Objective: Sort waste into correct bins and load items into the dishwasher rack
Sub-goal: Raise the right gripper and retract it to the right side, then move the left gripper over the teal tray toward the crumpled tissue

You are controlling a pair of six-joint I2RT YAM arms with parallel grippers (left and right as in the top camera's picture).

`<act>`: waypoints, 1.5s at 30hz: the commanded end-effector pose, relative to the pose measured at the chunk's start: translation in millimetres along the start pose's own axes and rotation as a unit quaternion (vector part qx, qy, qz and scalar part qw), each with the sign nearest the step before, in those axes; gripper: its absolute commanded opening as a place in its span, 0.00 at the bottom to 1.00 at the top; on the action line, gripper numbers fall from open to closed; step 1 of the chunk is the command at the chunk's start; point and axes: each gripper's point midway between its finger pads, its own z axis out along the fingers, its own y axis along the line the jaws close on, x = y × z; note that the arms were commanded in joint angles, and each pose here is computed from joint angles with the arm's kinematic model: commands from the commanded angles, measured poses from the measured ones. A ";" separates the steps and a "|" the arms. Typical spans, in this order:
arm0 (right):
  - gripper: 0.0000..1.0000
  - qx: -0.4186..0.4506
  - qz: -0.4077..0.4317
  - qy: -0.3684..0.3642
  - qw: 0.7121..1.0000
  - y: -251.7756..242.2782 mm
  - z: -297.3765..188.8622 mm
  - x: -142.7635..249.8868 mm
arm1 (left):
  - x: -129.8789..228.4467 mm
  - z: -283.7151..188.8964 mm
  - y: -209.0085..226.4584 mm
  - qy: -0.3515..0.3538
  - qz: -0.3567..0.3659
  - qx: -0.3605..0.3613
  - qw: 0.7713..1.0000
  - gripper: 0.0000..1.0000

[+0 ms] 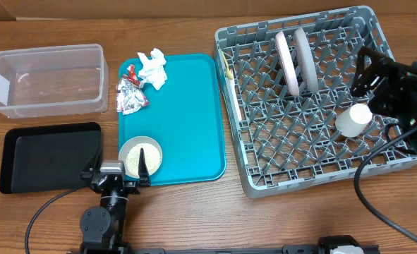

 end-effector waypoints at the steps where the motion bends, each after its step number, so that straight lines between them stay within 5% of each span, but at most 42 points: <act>1: 1.00 0.016 0.001 0.014 1.000 -6.6 7.6 5.5 | 2.0 0.2 -1.6 0.002 0.004 0.005 1.000 1.00; 8: 1.00 0.032 -0.002 0.062 0.998 -11.8 26.4 23.9 | -5.9 -2.3 -29.1 -0.007 -0.071 0.086 0.994 1.00; 11: 1.00 0.037 -0.003 0.078 0.996 -13.5 32.8 30.1 | -30.7 -8.1 -42.9 -0.042 -0.098 0.132 0.985 1.00; 18: 1.00 0.035 -0.003 0.070 0.997 -12.1 35.4 26.1 | -102.5 -23.7 -34.5 -0.072 -0.118 0.115 0.984 1.00; 25: 1.00 0.036 -0.003 0.075 0.997 -12.5 37.6 27.9 | -134.7 2.2 -17.3 0.062 -0.126 0.048 0.989 1.00; 34: 1.00 0.038 -0.003 0.081 0.996 -13.1 40.6 30.0 | -149.2 98.3 -22.2 0.262 -0.119 0.028 0.957 1.00; 38: 1.00 0.039 -0.003 0.082 0.996 -13.2 41.7 30.4 | -161.2 138.9 -30.6 0.286 -0.083 0.044 0.954 1.00; 45: 1.00 0.040 -0.004 0.086 0.996 -13.4 44.5 31.6 | -164.2 185.6 -64.6 0.276 -0.133 0.124 0.944 1.00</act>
